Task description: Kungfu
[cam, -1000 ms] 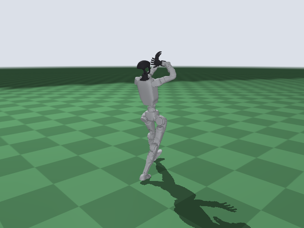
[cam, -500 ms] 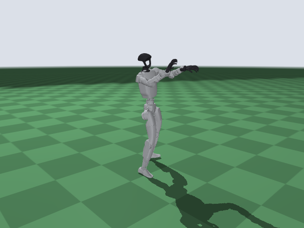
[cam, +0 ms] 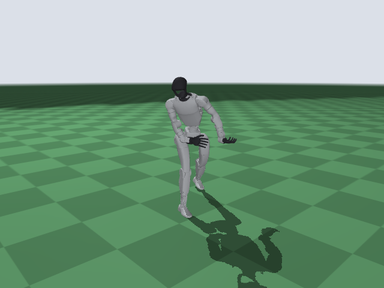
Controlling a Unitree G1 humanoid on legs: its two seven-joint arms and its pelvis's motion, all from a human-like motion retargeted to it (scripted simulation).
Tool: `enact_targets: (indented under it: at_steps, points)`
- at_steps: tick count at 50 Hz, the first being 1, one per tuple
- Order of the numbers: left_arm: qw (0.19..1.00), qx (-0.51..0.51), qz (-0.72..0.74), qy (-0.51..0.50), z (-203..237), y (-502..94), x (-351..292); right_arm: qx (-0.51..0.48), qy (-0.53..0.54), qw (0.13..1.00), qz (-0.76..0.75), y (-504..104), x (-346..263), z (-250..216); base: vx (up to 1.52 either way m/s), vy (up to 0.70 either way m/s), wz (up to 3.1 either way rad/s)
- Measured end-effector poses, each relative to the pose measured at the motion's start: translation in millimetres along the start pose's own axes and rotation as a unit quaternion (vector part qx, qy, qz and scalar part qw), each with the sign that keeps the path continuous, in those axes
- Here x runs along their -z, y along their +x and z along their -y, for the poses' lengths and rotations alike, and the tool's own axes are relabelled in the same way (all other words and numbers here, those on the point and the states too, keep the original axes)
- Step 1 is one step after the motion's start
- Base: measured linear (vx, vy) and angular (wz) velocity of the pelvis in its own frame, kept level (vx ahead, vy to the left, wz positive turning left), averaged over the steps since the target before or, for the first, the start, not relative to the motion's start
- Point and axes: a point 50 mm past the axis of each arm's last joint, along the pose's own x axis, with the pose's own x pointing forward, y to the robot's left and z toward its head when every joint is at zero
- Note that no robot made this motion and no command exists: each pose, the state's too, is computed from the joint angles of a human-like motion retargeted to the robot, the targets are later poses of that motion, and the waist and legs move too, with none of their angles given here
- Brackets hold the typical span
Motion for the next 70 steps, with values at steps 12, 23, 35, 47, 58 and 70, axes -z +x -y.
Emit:
enact_targets:
  at_steps: [12, 23, 35, 47, 58, 70]
  points:
    - [0.995, -0.087, 0.035, -0.029, -31.7, -30.6, 1.0, 0.043, -0.006, 0.998, -0.053, -12.0, 25.1, 32.3, -0.19, -0.09, 1.24]
    - [0.924, -0.319, 0.138, -0.157, -93.8, -95.9, -16.8, 0.051, -0.043, 0.994, -0.092, -30.0, 57.5, 102.5, -0.11, 0.03, 1.85]
    - [0.827, -0.414, 0.274, -0.264, -119.6, -128.1, -38.1, 0.224, 0.050, 0.966, -0.117, -60.3, 60.7, 193.9, 0.10, 0.35, 1.10]
    - [0.708, -0.456, 0.464, -0.275, -101.9, -154.0, -16.9, 0.531, 0.451, 0.655, -0.291, -235.4, 81.1, 110.4, 0.44, 0.55, 0.54]
    - [0.243, -0.250, 0.756, -0.555, 6.1, -48.3, 14.0, 0.548, 0.697, 0.364, -0.285, -267.2, 32.1, -30.2, 0.26, 0.31, 0.84]
    - [-0.010, -0.128, 0.740, -0.660, 98.2, 32.9, -91.5, 0.574, 0.782, 0.177, -0.167, -233.5, -82.8, -121.5, 0.31, -0.03, 0.39]
